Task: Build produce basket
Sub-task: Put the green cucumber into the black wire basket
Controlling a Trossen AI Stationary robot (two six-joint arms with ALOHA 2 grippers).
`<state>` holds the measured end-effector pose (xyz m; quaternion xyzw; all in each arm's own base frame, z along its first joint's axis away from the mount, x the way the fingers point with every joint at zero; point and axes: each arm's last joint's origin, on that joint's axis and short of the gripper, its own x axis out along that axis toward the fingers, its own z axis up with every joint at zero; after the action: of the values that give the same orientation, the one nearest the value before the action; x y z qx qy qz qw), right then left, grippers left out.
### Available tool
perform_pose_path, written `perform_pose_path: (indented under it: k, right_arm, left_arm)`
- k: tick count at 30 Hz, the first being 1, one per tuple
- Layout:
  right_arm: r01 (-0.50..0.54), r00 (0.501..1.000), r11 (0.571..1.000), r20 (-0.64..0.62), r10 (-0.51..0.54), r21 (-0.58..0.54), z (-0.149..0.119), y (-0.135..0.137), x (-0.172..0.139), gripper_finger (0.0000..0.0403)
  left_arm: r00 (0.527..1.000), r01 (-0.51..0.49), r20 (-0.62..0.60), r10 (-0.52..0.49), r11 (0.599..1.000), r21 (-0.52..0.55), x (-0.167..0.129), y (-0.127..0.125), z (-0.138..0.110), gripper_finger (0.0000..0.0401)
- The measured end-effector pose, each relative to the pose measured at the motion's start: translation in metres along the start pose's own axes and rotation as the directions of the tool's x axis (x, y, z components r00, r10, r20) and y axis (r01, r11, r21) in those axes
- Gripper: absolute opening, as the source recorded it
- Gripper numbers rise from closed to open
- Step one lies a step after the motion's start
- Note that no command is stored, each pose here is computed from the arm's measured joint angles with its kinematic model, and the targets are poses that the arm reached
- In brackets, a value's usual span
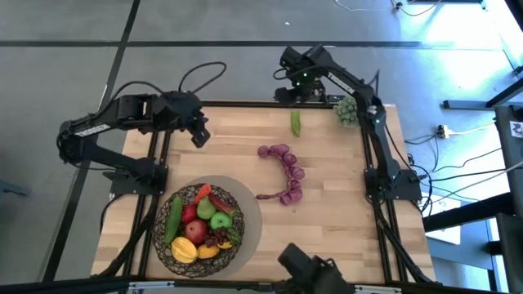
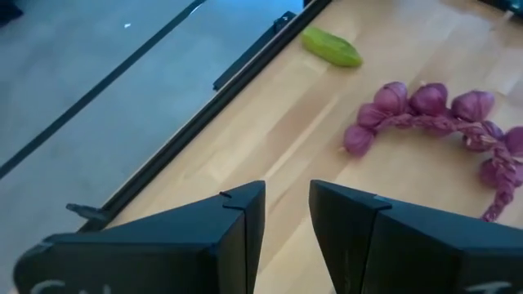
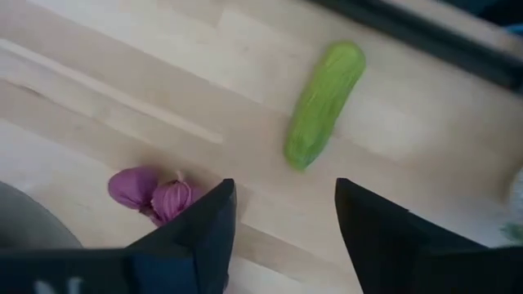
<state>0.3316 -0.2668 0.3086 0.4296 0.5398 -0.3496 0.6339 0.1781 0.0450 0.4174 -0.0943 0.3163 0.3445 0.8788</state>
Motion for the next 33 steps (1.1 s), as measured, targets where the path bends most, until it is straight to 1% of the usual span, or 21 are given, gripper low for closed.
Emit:
perform_pose_path:
  k: [4, 8, 13, 17, 24, 28, 33]
  right_arm:
    - [0.028, 0.997, 0.999, -0.071, -0.026, 0.02, 0.013, -0.002, 0.033, 0.0202]
    - [0.065, 0.99, 0.994, -0.132, -0.053, 0.084, 0.024, -0.007, 0.062, 0.0202]
    - [0.071, 0.974, 0.994, -0.22, -0.051, 0.083, 0.034, -0.013, 0.099, 0.0202]
    - [0.132, 0.964, 0.987, -0.243, -0.107, 0.089, 0.04, -0.019, 0.119, 0.0202]
    - [0.161, 0.953, 0.982, -0.273, -0.127, 0.102, 0.045, -0.029, 0.136, 0.0202]
    - [0.16, 0.951, 0.982, -0.282, -0.125, 0.104, 0.046, -0.031, 0.14, 0.0202]
    - [0.136, 0.964, 0.985, -0.244, -0.107, 0.107, 0.051, -0.031, 0.141, 0.0202]
  left_arm:
    - [1.0, -0.015, -0.006, 0.015, 0.999, -0.029, 0.002, 0.005, 0.001, 0.0088]
    - [1.0, -0.019, -0.01, 0.019, 0.999, -0.048, 0.004, 0.009, 0.003, 0.0088]
    - [0.999, -0.036, -0.006, 0.035, 0.995, -0.091, 0.006, 0.013, 0.004, 0.0088]
    - [0.999, -0.048, -0.007, 0.048, 0.994, -0.101, 0.007, 0.015, 0.005, 0.0088]
    - [0.998, -0.067, -0.01, 0.066, 0.991, -0.118, 0.008, 0.02, 0.005, 0.0088]
    - [0.997, -0.075, -0.011, 0.075, 0.989, -0.123, 0.009, 0.021, 0.006, 0.0088]
    - [0.996, -0.086, -0.012, 0.085, 0.988, -0.13, 0.009, 0.024, 0.006, 0.0088]
